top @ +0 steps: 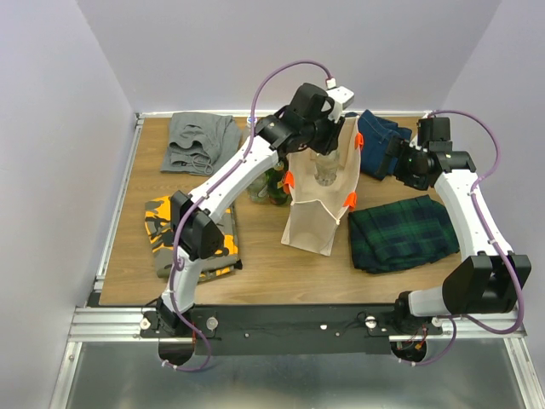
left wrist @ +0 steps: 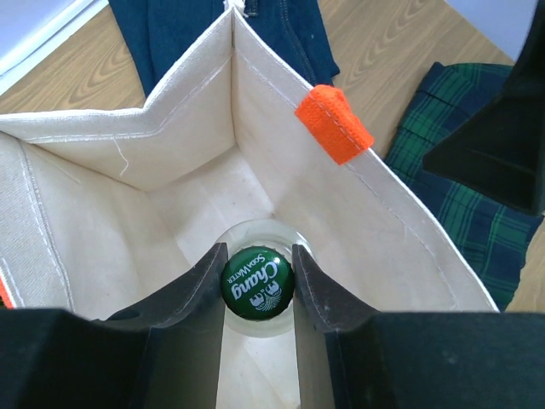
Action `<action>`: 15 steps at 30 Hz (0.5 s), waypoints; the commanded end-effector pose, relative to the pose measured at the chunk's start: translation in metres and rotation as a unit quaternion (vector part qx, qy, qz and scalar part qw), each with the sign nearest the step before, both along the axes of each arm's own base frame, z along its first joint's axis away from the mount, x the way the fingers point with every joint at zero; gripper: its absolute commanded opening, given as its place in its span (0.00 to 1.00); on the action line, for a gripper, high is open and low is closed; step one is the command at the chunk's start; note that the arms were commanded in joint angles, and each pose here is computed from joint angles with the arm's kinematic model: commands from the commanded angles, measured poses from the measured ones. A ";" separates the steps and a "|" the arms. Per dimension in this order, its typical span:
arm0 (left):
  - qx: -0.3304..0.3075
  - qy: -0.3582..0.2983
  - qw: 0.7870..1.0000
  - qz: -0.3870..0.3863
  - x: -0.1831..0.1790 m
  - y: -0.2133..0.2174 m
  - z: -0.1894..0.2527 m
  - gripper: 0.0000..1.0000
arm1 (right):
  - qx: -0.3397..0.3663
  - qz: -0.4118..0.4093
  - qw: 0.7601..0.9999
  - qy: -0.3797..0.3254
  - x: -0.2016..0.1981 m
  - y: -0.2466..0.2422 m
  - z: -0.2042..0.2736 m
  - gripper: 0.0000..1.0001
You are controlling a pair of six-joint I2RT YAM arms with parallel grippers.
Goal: Take the beverage out of the canvas bag
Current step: Take out the drink from the canvas bag, then place the drink at the center of the board.
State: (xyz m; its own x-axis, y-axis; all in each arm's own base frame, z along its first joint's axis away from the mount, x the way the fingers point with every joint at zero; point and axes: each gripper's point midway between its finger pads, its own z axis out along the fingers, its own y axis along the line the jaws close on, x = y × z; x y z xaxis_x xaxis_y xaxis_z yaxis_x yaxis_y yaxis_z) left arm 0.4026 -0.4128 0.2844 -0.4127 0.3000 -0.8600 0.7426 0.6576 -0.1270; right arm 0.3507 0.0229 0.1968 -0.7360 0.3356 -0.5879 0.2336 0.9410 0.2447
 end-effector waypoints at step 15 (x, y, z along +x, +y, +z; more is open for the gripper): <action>-0.114 -0.105 0.987 -0.029 -0.040 0.018 0.144 0.00 | -0.001 -0.004 1.000 -0.006 -0.003 -0.001 0.002 1.00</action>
State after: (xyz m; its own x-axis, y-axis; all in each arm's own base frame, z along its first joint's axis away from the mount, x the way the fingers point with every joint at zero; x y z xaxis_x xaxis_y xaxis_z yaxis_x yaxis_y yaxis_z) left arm 0.3855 -0.3985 0.3225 -0.3857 0.2750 -0.8807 0.7502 0.6491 -0.1259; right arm 0.3507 0.0230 0.1968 -0.7361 0.3357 -0.5878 0.2336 0.9410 0.2449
